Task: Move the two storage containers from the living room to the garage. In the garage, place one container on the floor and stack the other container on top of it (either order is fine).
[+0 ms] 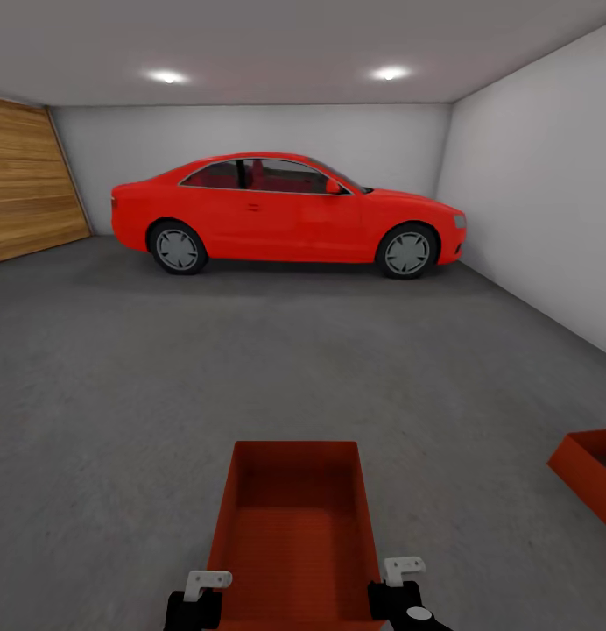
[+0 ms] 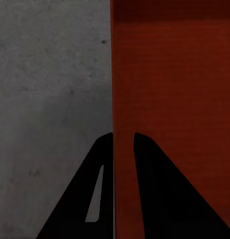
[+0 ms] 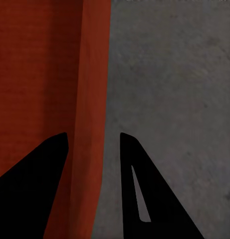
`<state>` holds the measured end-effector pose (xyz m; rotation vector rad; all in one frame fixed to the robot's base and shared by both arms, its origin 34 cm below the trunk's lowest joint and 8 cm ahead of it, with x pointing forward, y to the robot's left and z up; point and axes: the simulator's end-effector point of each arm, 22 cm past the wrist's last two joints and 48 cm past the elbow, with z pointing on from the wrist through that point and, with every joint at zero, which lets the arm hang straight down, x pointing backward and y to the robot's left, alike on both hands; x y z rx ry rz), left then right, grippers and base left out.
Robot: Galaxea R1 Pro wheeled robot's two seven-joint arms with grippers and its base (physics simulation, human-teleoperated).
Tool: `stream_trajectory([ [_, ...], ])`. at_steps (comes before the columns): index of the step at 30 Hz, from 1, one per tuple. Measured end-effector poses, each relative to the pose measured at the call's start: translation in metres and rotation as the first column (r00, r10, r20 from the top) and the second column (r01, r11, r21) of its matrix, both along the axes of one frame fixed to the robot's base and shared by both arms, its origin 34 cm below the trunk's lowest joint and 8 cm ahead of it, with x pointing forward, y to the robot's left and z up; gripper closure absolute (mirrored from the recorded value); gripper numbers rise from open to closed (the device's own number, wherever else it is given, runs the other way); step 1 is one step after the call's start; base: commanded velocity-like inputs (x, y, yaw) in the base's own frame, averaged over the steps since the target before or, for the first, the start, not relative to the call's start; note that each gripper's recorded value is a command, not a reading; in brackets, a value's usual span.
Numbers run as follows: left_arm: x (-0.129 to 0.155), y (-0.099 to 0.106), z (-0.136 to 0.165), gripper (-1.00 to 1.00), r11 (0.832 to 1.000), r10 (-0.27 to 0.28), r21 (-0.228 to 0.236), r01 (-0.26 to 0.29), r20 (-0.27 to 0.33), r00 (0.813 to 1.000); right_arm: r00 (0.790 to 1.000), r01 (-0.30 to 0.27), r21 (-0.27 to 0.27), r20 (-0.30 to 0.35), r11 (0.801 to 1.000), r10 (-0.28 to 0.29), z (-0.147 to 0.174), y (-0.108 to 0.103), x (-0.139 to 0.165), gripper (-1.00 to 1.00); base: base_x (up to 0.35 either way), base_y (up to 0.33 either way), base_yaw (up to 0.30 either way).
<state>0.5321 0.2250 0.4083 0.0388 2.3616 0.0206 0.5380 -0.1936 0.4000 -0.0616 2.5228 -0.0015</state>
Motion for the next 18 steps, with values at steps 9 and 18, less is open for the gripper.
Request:
stream_trajectory([
  [9, 0.0, 0.0, 0.0003, 1.0, 1.0, 0.0, 0.0, 0.0, 0.001, 1.0, 1.0, 0.0, 0.0, 0.001, 1.0, 0.0, 0.0003, 0.0, 0.0, 1.0, 0.211, 0.0, 0.0],
  [18, 0.0, 0.0, 0.0, 1.0, 1.0, 0.0, 0.0, 0.0, 0.0, 1.0, 1.0, 0.0, 0.0, 0.0, 1.0, 0.0, 0.0, 0.0, 0.0, 1.0, 0.063, 0.0, 0.0],
])
